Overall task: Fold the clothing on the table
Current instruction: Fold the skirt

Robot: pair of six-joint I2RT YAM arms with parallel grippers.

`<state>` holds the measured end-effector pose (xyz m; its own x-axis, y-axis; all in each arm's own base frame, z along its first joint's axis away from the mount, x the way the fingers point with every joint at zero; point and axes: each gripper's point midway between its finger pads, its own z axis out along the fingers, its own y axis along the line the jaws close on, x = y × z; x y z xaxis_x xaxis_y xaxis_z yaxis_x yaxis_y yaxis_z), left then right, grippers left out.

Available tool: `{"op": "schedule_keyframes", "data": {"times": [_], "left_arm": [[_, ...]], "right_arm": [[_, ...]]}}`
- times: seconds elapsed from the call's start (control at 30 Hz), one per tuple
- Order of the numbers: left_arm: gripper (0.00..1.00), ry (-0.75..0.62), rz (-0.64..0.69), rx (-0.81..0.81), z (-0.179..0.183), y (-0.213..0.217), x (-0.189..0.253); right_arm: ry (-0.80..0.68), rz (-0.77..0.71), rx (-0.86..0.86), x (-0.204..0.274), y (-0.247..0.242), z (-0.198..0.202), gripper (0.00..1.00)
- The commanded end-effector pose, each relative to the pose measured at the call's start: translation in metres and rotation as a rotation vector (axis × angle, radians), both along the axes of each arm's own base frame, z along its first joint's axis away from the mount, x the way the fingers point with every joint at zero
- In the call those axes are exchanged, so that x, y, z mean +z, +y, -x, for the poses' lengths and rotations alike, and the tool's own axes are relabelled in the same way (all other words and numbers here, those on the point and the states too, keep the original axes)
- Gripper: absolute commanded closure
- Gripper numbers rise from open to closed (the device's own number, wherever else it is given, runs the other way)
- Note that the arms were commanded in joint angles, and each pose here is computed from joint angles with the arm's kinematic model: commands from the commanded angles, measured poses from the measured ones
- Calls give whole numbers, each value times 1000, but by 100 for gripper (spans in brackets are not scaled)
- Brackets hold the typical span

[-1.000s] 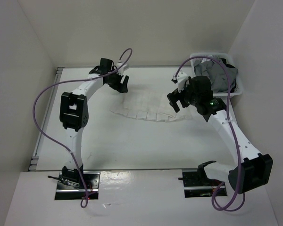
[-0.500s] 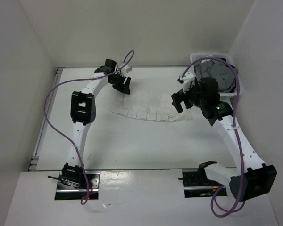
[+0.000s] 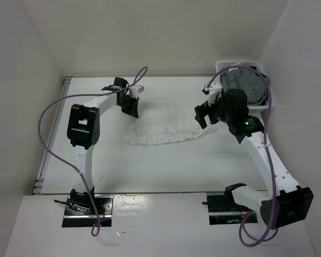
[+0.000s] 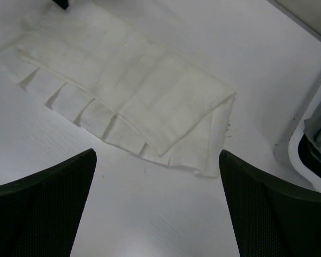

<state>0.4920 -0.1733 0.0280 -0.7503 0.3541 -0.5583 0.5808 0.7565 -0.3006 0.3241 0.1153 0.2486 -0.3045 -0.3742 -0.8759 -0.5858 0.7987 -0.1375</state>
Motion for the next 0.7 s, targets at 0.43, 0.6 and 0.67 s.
{"op": "schedule_keyframes", "data": {"times": [0.43,0.6,0.67], "left_arm": [[100,88,-141,532,75,114,17],[100,115,-135,593,85,125,18],[100,141,-137,612,92,129,9]], "right_arm": [[321,80,-262,-112,-10,-87,1],[392,8,-191,-128,15,-103,1],[436,-16,-145,-140,26,-103,1]]}}
